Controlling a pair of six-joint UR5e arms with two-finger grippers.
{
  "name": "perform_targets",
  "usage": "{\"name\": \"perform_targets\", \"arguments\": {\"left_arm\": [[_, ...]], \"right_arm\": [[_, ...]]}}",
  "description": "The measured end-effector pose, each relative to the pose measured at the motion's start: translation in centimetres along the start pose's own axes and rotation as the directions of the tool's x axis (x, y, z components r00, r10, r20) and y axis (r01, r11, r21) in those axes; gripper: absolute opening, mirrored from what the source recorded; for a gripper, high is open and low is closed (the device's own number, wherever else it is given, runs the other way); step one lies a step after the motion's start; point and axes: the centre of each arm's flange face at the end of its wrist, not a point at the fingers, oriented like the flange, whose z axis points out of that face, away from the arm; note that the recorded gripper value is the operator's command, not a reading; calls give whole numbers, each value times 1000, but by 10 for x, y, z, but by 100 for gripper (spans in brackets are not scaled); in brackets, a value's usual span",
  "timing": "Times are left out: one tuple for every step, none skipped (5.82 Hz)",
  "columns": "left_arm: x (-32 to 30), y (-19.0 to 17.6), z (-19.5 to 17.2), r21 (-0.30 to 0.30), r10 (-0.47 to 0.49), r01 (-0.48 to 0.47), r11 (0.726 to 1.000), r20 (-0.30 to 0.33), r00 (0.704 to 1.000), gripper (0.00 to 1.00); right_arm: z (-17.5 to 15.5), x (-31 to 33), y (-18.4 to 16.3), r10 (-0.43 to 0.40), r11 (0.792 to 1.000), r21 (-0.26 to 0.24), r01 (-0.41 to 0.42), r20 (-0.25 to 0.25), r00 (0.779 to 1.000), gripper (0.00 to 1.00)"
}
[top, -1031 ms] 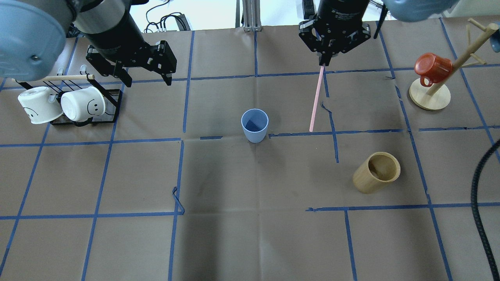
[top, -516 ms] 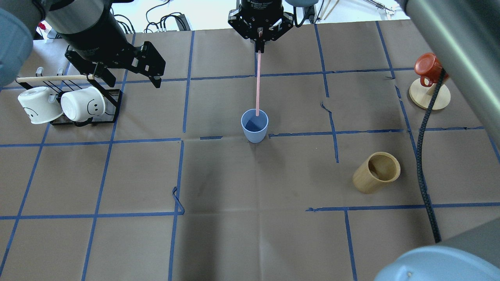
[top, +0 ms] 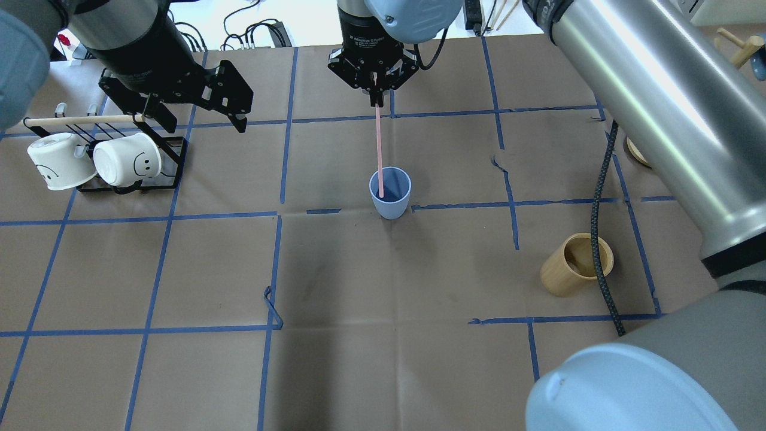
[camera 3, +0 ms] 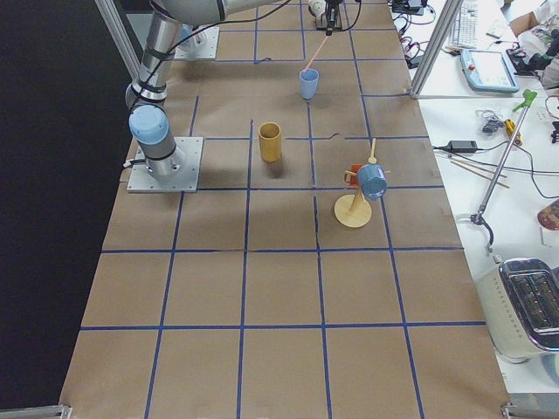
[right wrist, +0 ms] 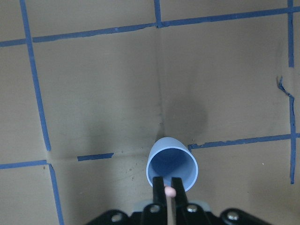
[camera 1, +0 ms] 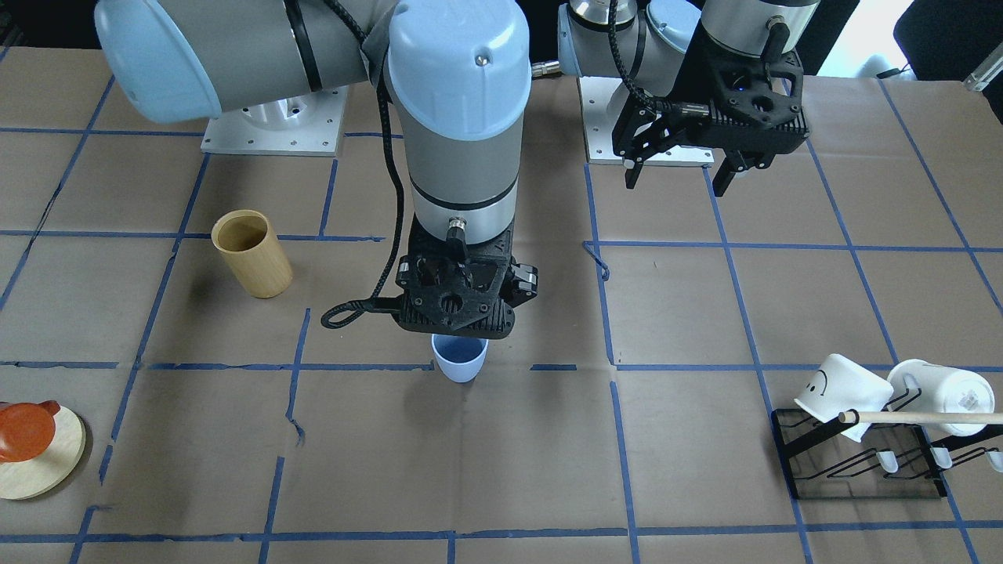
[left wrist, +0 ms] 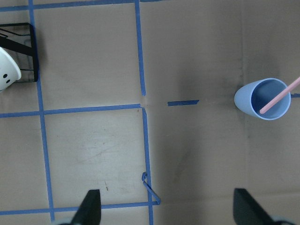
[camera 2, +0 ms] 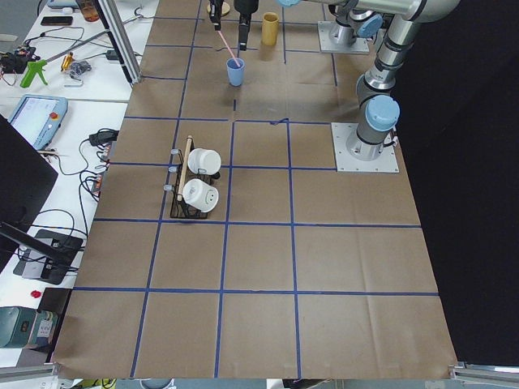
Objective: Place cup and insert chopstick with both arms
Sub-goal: 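Lower the pink chopstick into the blue cup with the right gripper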
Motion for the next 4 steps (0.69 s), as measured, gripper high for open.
{"name": "perform_targets", "arguments": {"left_arm": [[0, 0, 0, -3, -13, 13, 1000, 0, 1000, 99], [0, 1, 1, -15, -22, 22, 1000, 0, 1000, 99], [0, 3, 4, -35, -20, 20, 999, 1, 1000, 99], [1, 5, 5, -52, -13, 13, 999, 1, 1000, 99]], "right_arm": [[16, 4, 1, 3, 1000, -10, -3, -28, 1000, 4], [31, 6, 0, 7, 1000, -10, -7, -39, 999, 4], [45, 7, -2, 13, 1000, -2, -13, -33, 999, 4], [56, 7, -3, 18, 1000, 11, -18, -19, 1000, 6]]}}
